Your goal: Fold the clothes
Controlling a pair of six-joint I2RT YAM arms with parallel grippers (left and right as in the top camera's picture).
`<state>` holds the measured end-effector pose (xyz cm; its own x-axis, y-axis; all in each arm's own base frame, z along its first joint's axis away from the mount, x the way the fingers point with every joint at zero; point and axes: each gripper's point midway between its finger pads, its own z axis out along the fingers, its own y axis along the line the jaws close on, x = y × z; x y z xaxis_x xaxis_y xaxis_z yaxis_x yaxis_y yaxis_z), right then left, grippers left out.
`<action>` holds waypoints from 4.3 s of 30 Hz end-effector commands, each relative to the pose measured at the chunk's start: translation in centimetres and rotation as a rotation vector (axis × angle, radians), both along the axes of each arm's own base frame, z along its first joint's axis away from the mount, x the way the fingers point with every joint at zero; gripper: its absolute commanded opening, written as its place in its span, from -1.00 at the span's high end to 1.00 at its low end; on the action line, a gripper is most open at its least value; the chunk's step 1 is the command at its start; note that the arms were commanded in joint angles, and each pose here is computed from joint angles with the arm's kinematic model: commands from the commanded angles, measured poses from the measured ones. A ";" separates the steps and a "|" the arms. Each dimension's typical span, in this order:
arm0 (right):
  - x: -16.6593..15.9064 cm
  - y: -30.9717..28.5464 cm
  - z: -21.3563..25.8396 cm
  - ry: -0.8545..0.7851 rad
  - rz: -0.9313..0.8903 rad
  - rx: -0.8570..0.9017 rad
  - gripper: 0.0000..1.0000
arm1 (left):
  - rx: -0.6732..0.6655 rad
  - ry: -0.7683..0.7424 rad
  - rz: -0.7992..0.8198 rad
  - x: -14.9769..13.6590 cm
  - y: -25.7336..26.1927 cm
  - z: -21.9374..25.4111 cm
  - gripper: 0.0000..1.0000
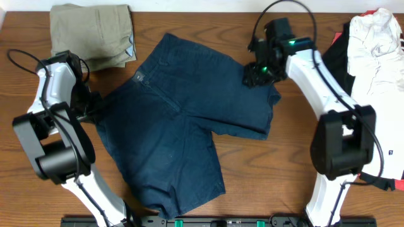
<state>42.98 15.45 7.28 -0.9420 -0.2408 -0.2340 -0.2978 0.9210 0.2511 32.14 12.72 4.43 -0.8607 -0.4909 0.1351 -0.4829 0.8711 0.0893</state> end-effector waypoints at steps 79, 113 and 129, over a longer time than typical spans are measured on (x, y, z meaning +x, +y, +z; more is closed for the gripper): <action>7.8 -8.2 15.0 -0.304 -0.359 0.101 -0.99 | 0.180 -0.653 -0.393 2.9 -8.6 20.6 -0.96; -8.5 0.3 3.6 0.211 -0.105 -0.187 -0.58 | -0.190 -0.233 -0.592 -2.0 -15.7 -1.2 -0.96; -10.9 1.2 3.3 0.271 -0.083 -0.239 -0.39 | -0.118 -0.217 -0.526 -0.7 -14.6 -3.4 -0.11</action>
